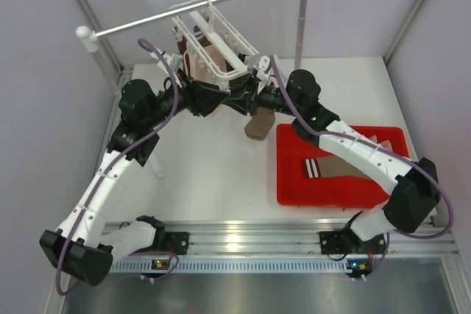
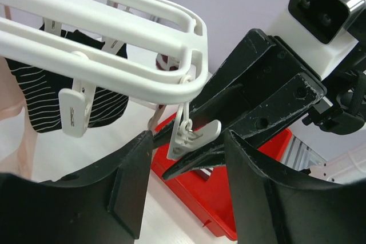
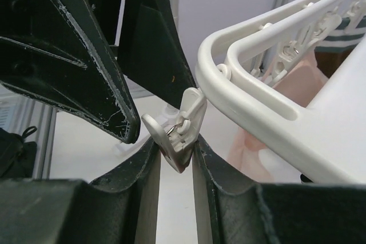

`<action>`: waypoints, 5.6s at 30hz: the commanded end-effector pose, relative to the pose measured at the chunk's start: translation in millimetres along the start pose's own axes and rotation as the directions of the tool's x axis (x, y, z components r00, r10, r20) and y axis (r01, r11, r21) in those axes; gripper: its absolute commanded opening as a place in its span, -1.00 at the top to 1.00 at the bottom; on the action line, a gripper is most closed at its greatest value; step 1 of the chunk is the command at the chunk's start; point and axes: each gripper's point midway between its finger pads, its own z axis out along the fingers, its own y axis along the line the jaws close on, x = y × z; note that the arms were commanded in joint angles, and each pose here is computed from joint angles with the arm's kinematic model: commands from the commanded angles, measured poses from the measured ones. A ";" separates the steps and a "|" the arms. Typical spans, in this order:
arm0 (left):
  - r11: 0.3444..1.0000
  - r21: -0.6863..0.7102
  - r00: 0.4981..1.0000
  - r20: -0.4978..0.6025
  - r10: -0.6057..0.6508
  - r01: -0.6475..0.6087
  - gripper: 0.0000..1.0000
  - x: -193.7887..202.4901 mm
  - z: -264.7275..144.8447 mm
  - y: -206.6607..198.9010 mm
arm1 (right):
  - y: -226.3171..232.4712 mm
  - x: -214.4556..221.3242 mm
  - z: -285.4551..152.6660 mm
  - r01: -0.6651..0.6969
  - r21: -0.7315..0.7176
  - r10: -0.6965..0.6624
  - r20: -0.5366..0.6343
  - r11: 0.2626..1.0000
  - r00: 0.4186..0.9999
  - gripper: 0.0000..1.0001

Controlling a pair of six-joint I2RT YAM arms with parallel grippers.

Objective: Clip the socks to the hanger
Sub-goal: Open the clamp at the hanger, then pick up the sock from the bin, then clamp the sock onto the hanger.

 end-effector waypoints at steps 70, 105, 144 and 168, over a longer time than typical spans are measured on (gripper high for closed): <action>0.991 0.017 0.989 0.058 -0.136 0.135 1.00 -14.3 10.0 -2.5 | -25.9 266.9 -328.8 -0.094 -0.222 -0.152 -0.866 0.970 0.476 -0.26; 0.991 -0.006 0.991 0.042 -0.130 0.130 1.00 -5.7 8.8 3.2 | -23.5 316.7 -306.5 -0.084 -0.251 -0.190 -0.879 0.964 0.436 1.00; 0.989 0.014 0.988 0.051 -0.148 0.147 1.00 -11.4 12.4 0.4 | 9.8 10.8 -46.5 -0.334 -0.054 0.325 -0.122 0.941 0.938 1.00; 0.986 0.025 0.985 0.058 -0.165 0.164 1.00 -12.9 12.4 -1.8 | 16.1 26.5 -42.8 -0.334 -0.072 0.319 -0.157 0.940 0.934 1.00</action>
